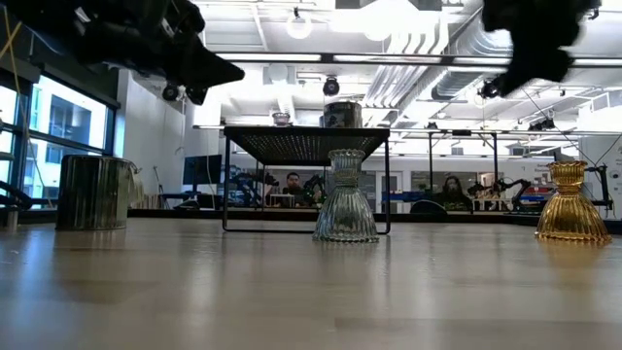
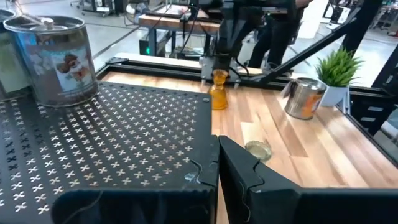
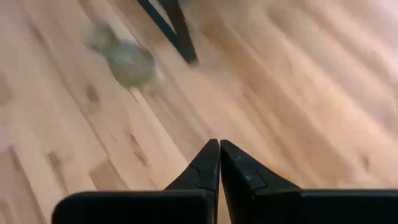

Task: Pick & Place candle stick holders
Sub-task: Put the green glass candle holder on the shelf

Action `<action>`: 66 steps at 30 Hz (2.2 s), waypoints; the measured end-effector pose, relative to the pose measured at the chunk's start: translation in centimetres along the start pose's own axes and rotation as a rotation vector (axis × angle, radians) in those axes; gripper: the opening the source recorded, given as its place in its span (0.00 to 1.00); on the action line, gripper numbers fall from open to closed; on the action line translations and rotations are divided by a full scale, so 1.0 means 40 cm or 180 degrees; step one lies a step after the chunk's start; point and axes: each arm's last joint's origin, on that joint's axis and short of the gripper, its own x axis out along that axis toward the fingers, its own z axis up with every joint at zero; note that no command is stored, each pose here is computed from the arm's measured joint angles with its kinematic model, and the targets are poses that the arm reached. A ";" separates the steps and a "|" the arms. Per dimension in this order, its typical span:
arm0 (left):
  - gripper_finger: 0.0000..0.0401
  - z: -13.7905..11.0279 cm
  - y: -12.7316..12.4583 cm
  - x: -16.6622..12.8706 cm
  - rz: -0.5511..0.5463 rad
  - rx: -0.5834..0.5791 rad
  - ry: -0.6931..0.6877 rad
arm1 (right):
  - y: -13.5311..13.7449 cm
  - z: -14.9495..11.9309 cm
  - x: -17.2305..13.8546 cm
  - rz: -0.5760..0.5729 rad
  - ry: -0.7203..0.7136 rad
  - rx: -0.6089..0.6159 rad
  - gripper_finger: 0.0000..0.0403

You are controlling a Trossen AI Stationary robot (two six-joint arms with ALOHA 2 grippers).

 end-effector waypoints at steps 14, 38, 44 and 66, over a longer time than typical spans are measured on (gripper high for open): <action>0.00 -0.003 -0.043 0.086 -0.0346 -0.0005 0.0227 | 0.058 -0.010 0.070 -0.0173 0.0101 -0.0293 0.25; 0.30 0.029 -0.288 0.399 -0.0079 0.0625 0.1654 | 0.005 0.021 0.242 0.0291 -0.2264 -0.1220 0.01; 0.35 0.008 -0.307 0.463 0.0192 0.0723 0.1990 | 0.005 0.023 0.242 0.0390 -0.2253 -0.1376 0.01; 0.18 -0.043 -0.307 0.501 0.0265 0.0983 0.2354 | 0.009 0.026 0.238 0.0449 -0.2308 -0.1556 0.00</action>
